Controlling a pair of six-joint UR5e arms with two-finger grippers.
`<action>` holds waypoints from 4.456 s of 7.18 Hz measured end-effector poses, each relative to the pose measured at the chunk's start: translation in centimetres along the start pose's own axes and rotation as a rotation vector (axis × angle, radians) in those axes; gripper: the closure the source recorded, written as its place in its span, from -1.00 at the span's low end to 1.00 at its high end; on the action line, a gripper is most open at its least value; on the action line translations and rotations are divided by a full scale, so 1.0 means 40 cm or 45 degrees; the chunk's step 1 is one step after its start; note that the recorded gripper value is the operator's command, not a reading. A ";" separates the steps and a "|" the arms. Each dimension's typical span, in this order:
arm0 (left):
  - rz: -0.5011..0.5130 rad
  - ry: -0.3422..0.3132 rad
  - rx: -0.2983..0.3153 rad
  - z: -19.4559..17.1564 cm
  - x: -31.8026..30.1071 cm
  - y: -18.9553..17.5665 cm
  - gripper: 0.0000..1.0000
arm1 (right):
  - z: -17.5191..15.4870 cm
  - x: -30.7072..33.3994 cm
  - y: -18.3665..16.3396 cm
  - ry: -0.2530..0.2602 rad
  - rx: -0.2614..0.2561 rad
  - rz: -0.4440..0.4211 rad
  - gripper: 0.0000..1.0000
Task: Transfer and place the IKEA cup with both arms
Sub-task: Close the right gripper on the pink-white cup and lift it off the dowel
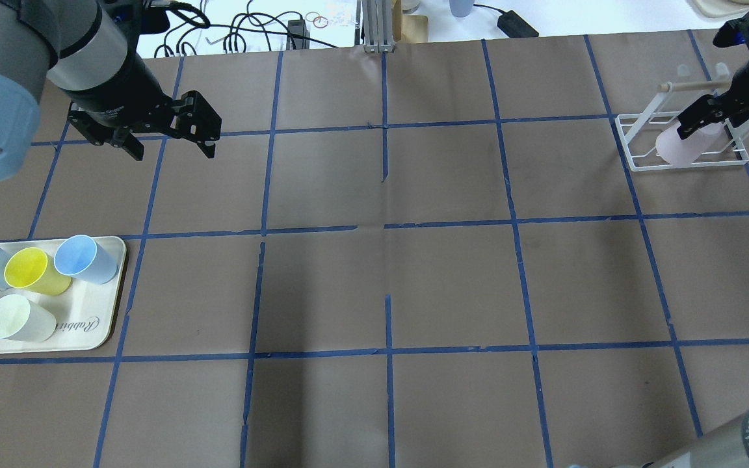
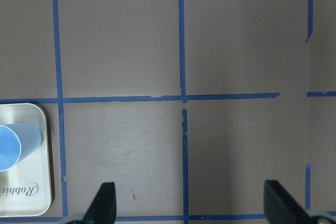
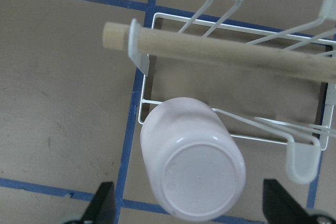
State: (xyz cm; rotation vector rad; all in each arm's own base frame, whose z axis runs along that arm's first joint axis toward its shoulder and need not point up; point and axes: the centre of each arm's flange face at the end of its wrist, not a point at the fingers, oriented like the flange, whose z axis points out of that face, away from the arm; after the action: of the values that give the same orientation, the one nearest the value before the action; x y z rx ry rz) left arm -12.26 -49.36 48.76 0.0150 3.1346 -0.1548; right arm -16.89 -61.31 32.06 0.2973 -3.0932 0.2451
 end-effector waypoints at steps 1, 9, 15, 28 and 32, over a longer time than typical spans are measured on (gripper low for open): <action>0.000 0.000 0.000 0.000 0.000 0.000 -1.00 | 0.008 0.001 -0.002 -0.001 0.001 0.000 -1.00; 0.000 0.000 0.000 0.000 0.000 0.000 -1.00 | 0.047 0.003 -0.006 -0.022 -0.016 0.002 -0.82; 0.000 0.000 0.000 0.000 0.000 0.000 -1.00 | 0.047 0.002 -0.011 -0.040 0.008 0.000 -0.75; 0.000 0.006 0.001 -0.001 0.000 -0.001 -1.00 | -0.051 0.010 -0.008 0.068 0.022 -0.003 0.59; 0.037 0.044 -0.001 0.002 -0.001 -0.002 -1.00 | -0.151 0.006 0.003 0.135 0.026 -0.005 0.58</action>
State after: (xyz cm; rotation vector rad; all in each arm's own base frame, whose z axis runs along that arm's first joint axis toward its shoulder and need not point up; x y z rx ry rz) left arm -12.21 -49.44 48.67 0.0641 3.1672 -0.1543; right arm -17.08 -60.28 38.04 0.2814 -2.9868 0.2834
